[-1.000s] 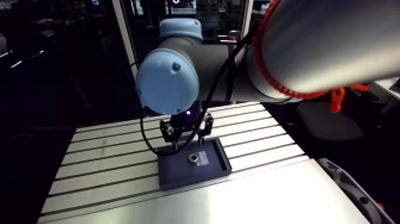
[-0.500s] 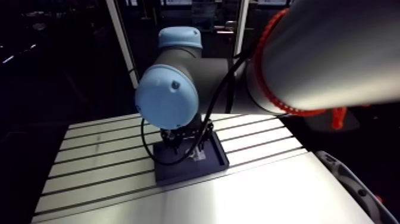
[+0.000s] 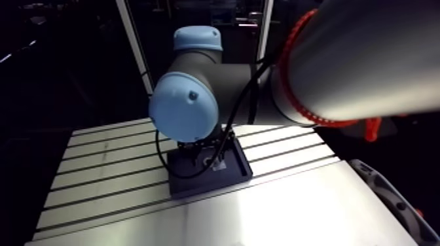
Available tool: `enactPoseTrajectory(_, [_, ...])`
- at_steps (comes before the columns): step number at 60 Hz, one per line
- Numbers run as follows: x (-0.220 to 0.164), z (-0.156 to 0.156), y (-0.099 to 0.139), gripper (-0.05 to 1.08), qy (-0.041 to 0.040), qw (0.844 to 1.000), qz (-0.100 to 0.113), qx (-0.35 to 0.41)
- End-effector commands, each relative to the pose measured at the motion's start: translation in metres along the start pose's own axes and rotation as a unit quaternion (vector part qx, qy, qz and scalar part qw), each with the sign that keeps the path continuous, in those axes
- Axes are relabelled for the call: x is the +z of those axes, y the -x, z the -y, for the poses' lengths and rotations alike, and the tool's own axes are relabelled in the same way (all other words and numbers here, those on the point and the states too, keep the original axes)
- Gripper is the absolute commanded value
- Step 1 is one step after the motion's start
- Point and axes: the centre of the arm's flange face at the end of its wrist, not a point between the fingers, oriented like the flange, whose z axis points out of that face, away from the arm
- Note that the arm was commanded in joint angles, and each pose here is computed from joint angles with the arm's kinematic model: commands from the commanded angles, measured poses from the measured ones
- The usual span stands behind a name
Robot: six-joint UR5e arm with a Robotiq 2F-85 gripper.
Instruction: Pick up the bearing and press it into the housing until flush.
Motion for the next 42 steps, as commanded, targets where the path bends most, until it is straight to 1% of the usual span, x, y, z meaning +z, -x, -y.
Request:
enactPoseTrajectory(1, [0.0006, -0.0009, -0.0028, 0.32, 0.0026, 1.000, 0.000, 0.000])
enactPoseTrajectory(5, [0.0012, -0.0013, -0.0030, 0.33, 0.0042, 1.000, 0.001, 0.000])
enactPoseTrajectory(7, [0.0007, -0.0015, -0.0034, 0.35, 0.0053, 1.000, 0.001, -0.001])
enactPoseTrajectory(9, [0.0007, -0.0015, -0.0034, 0.35, 0.0053, 1.000, 0.001, -0.001])
enactPoseTrajectory(11, [0.0012, -0.0015, -0.0036, 0.38, 0.0051, 1.000, 0.001, -0.001])
enactPoseTrajectory(19, [0.0045, -0.0019, -0.0044, 0.39, 0.0042, 1.000, 0.004, 0.000])
enactPoseTrajectory(32, [0.0047, -0.0018, -0.0043, 0.46, 0.0046, 1.000, 0.005, -0.001])
enactPoseTrajectory(42, [0.0039, -0.0017, -0.0042, 0.46, 0.0042, 1.000, 0.004, -0.001])
